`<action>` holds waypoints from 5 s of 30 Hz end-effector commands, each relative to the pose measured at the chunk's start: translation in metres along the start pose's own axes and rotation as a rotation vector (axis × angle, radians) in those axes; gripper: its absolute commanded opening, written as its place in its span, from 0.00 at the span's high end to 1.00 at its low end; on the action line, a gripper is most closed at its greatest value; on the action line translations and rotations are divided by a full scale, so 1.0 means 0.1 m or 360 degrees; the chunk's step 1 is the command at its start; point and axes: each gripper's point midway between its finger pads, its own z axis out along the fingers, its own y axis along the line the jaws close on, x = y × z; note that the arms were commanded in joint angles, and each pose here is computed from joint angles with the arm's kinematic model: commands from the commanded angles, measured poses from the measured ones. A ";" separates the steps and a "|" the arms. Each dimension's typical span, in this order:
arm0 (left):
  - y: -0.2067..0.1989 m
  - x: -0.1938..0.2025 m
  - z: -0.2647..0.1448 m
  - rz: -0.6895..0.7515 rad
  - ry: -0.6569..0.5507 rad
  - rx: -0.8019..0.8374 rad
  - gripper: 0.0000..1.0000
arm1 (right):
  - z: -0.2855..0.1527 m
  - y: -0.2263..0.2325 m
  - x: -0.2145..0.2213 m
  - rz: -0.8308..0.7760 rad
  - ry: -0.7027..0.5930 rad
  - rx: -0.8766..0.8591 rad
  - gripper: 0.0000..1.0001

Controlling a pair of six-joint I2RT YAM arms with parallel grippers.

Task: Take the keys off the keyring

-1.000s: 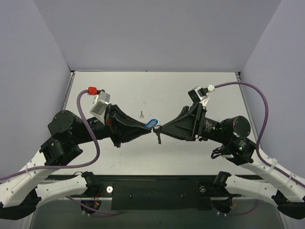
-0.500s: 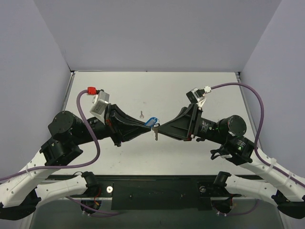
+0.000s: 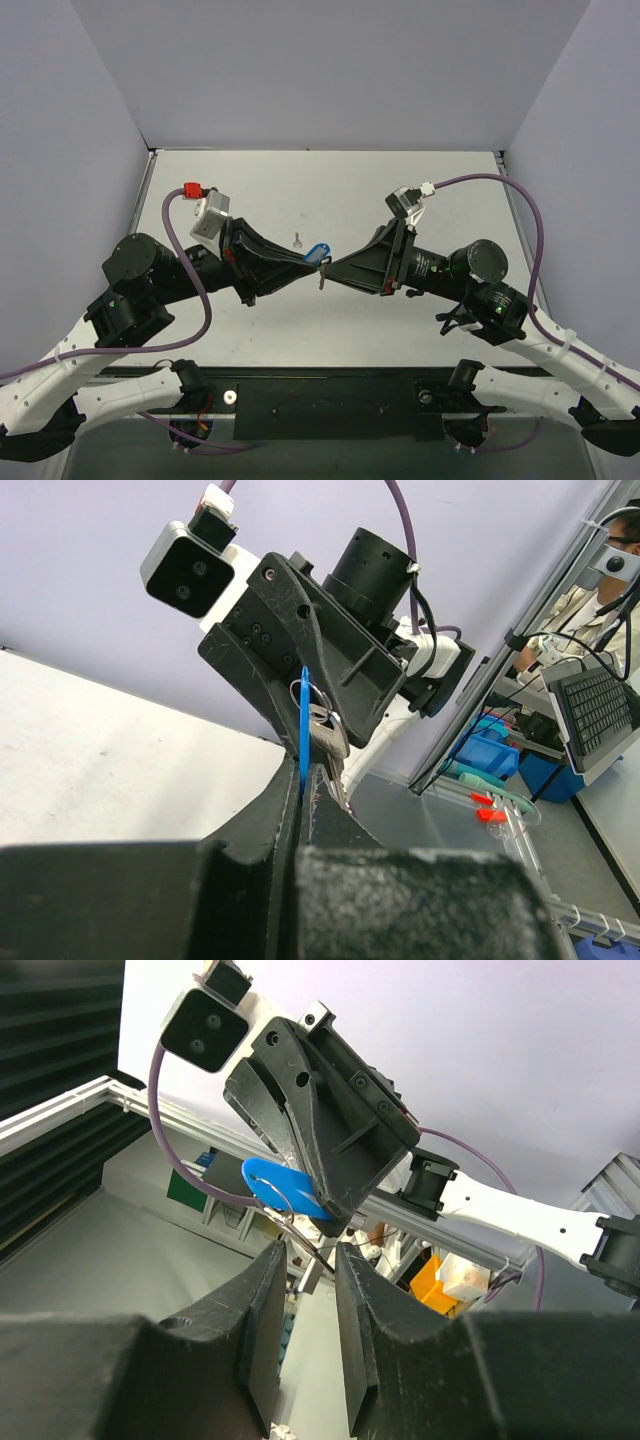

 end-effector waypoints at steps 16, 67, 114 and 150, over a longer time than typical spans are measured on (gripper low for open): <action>0.02 -0.22 -0.07 0.0056 -0.0175 -0.0047 1.00 | 0.06 0.29 -0.02 -0.0058 -0.0027 -0.0198 0.79; -0.28 0.34 -0.70 0.0012 0.0303 0.0040 0.31 | -0.72 -0.62 0.64 -0.0499 0.0771 0.0707 1.00; -0.45 1.02 0.05 -0.0400 0.0655 0.0543 0.40 | -0.93 -0.65 0.77 -0.0884 0.1189 0.0886 1.00; 0.80 1.64 -0.22 -0.0422 0.0545 -0.0536 0.22 | -1.49 -2.23 -0.15 -0.0590 0.0254 0.2126 0.60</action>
